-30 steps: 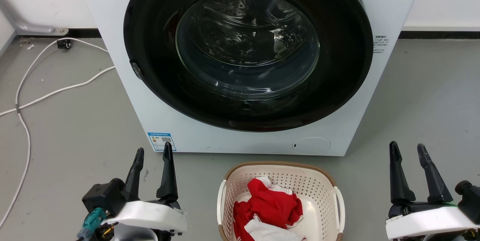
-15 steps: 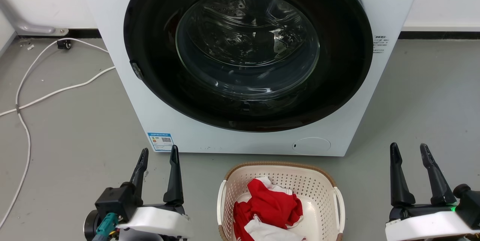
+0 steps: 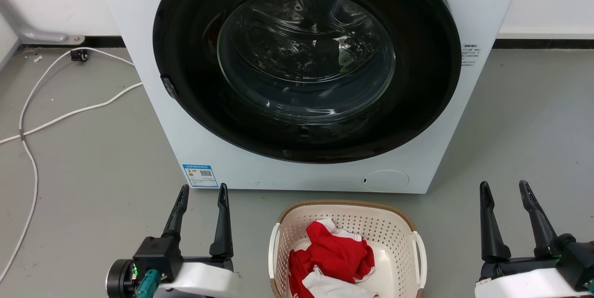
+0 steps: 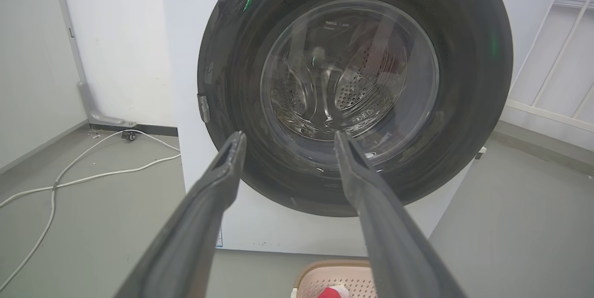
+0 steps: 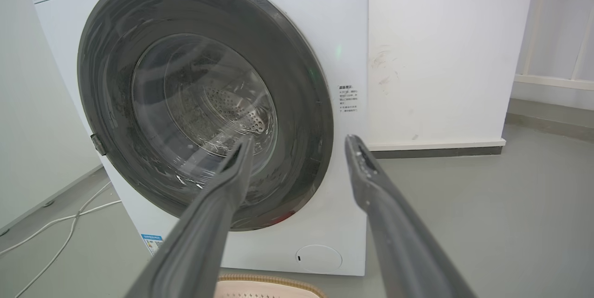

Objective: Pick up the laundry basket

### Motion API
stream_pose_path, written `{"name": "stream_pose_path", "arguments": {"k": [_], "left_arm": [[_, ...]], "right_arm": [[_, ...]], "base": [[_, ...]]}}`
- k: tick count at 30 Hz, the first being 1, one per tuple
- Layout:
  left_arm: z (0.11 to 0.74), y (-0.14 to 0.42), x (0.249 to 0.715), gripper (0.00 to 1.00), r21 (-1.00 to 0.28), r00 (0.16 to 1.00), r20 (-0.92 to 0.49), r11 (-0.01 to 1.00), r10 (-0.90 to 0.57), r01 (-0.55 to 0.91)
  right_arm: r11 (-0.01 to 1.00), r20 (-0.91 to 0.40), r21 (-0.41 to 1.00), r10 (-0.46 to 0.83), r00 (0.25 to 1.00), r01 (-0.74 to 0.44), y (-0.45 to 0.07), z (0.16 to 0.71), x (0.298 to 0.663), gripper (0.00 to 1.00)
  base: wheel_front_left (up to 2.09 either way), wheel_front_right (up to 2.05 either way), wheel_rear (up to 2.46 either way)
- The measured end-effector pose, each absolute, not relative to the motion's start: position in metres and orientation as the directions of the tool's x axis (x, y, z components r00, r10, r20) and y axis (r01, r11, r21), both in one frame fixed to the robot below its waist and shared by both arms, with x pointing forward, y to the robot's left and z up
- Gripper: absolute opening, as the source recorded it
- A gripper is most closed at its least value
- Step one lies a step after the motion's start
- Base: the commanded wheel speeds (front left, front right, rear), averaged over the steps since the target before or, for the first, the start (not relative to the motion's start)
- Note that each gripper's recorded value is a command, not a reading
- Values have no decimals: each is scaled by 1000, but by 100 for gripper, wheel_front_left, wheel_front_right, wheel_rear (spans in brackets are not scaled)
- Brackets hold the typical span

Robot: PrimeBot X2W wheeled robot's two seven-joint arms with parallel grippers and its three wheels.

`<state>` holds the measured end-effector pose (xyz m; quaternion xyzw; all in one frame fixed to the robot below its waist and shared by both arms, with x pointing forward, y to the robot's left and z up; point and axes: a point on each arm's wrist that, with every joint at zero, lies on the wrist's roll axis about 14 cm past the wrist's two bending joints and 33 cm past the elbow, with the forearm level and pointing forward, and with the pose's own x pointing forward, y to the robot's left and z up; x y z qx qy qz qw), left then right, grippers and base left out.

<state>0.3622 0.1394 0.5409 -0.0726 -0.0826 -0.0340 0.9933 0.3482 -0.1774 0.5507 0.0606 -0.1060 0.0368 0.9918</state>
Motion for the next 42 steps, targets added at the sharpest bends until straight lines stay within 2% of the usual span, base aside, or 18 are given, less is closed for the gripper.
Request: {"name": "stream_pose_path", "arguments": {"k": [14,42], "left_arm": [[539,135,358,100,-59,981,181,995,-73,85],[529,136,360,100,-51,986,152,996,-68,76]], "right_arm": [[995,229,38,83,970,-94,-173,552,346,100],[996,205,50,68,976,-80,-178,544,346,100]], "base": [[0,0,0],[0,0,0]]}}
